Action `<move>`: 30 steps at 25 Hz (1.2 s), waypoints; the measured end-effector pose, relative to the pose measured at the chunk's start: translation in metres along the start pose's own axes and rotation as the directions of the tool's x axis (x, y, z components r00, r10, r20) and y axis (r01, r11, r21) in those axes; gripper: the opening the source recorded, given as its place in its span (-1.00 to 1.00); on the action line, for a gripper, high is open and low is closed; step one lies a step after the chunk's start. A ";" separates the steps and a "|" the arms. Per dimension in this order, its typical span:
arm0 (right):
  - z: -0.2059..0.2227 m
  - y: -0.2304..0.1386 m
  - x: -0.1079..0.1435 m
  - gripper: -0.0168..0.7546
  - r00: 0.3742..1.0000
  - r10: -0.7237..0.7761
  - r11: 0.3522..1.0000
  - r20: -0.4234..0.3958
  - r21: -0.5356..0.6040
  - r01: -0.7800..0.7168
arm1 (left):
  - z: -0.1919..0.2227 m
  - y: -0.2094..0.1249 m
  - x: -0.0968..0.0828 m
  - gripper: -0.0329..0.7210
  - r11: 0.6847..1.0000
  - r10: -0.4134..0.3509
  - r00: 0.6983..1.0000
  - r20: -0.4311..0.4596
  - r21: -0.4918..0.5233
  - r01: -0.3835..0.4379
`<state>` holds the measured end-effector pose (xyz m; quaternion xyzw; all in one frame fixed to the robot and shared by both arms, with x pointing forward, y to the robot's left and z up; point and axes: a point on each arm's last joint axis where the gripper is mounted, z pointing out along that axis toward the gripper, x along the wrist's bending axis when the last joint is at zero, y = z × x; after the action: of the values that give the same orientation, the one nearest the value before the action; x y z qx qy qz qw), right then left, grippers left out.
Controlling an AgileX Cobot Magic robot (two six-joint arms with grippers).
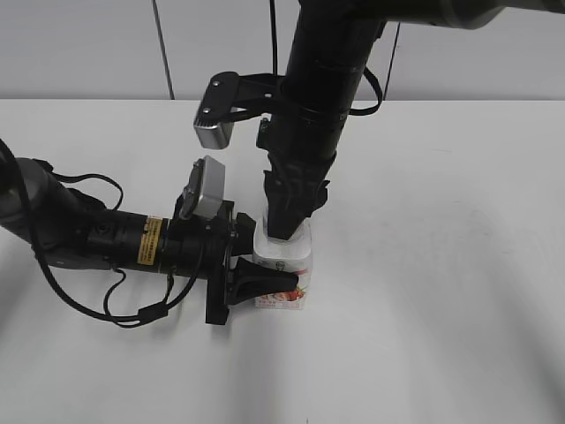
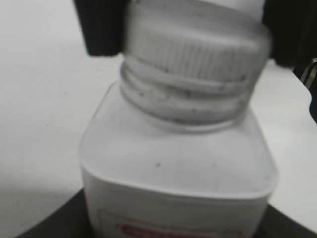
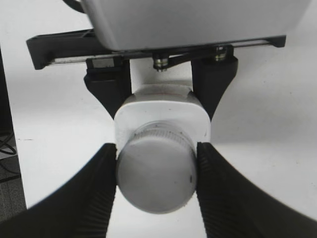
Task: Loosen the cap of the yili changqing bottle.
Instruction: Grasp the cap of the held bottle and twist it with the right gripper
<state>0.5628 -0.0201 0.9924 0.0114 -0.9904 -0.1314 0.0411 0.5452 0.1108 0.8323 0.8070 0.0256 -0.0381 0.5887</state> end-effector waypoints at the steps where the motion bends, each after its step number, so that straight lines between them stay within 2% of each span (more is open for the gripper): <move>1: 0.000 0.000 0.000 0.05 1.000 0.000 1.000 0.000 0.000 0.000 | 0.000 0.000 0.000 0.06 1.000 0.000 1.000 0.000 0.000 0.000; 16: 0.000 0.000 0.000 0.12 1.000 -0.002 1.000 0.001 0.002 0.002 | 0.000 0.000 0.000 0.06 1.000 -0.003 1.000 -0.001 0.000 0.003; 24: 0.000 -0.001 0.000 0.38 1.000 0.018 1.000 0.003 0.007 -0.018 | 0.000 0.000 0.000 0.06 1.000 -0.003 1.000 -0.001 0.000 0.003; 30: -0.001 -0.001 0.000 0.43 0.999 0.048 0.999 0.005 0.006 -0.048 | 0.000 0.000 0.000 0.06 1.000 -0.003 1.000 -0.001 0.000 0.003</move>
<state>0.5628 -0.0209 0.9928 -0.0126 -0.9909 -0.1274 0.0419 0.5452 0.1108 0.8323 0.8069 0.0269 -0.0385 0.5888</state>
